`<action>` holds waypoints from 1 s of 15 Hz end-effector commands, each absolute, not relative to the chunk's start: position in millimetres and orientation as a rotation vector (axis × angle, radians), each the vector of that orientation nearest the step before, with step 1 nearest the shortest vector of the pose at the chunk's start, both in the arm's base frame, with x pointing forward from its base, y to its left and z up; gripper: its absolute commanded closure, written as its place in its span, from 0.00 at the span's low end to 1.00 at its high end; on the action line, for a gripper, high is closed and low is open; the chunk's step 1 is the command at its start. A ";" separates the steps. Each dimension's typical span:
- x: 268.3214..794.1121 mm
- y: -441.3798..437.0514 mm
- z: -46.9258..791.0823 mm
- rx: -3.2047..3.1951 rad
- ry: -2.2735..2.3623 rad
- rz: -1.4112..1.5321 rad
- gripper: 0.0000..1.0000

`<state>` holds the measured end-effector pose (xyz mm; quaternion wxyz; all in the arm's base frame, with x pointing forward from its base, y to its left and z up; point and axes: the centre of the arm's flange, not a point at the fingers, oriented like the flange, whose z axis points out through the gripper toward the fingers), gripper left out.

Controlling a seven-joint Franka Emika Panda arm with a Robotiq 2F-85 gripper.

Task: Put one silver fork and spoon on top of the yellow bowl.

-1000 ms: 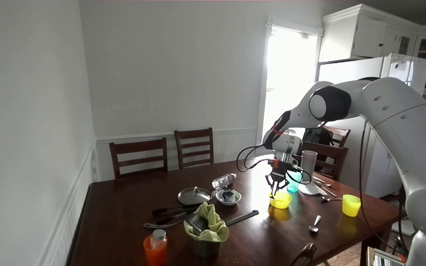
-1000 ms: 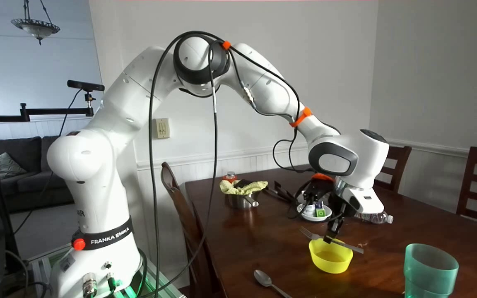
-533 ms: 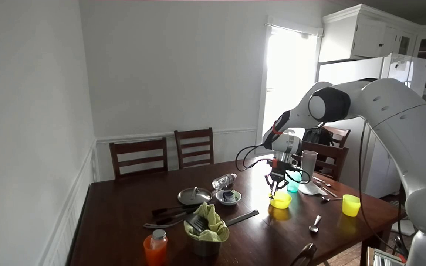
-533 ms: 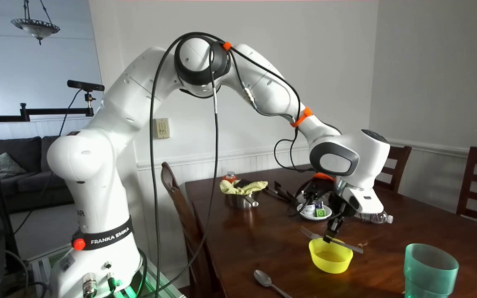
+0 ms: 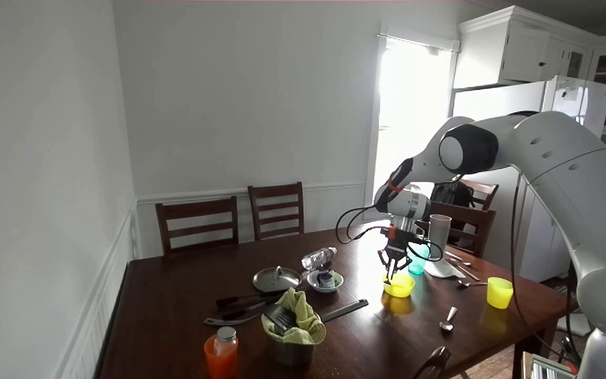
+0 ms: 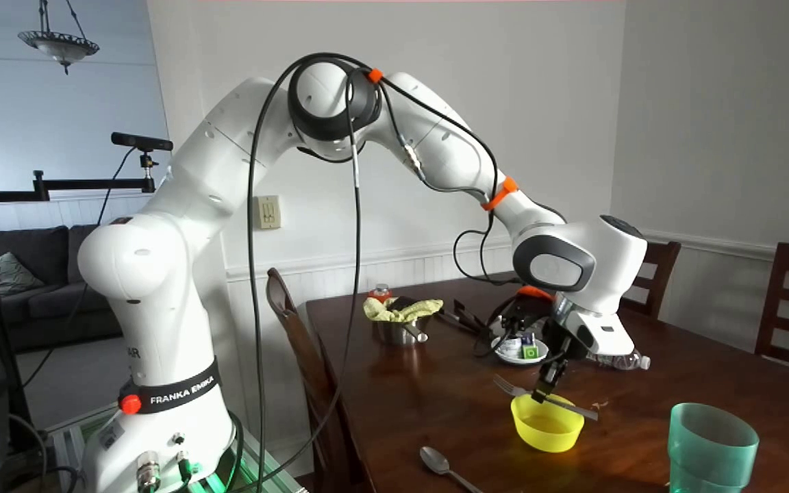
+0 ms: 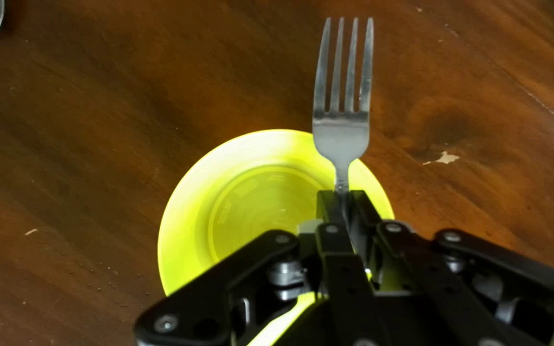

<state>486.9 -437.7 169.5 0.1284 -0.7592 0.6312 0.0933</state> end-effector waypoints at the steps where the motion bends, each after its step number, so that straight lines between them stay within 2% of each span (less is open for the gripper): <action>1: 480.4 -442.8 174.1 -2.184 1.849 0.293 0.97; 6: 479.8 -444.7 172.8 -2.186 1.853 0.302 0.97; 7: 479.8 -445.0 172.6 -2.185 1.857 0.299 0.66; 8: 479.6 -445.2 172.8 -2.186 1.858 0.301 0.64; 15: 475.9 -442.3 179.7 -2.192 1.860 0.295 0.16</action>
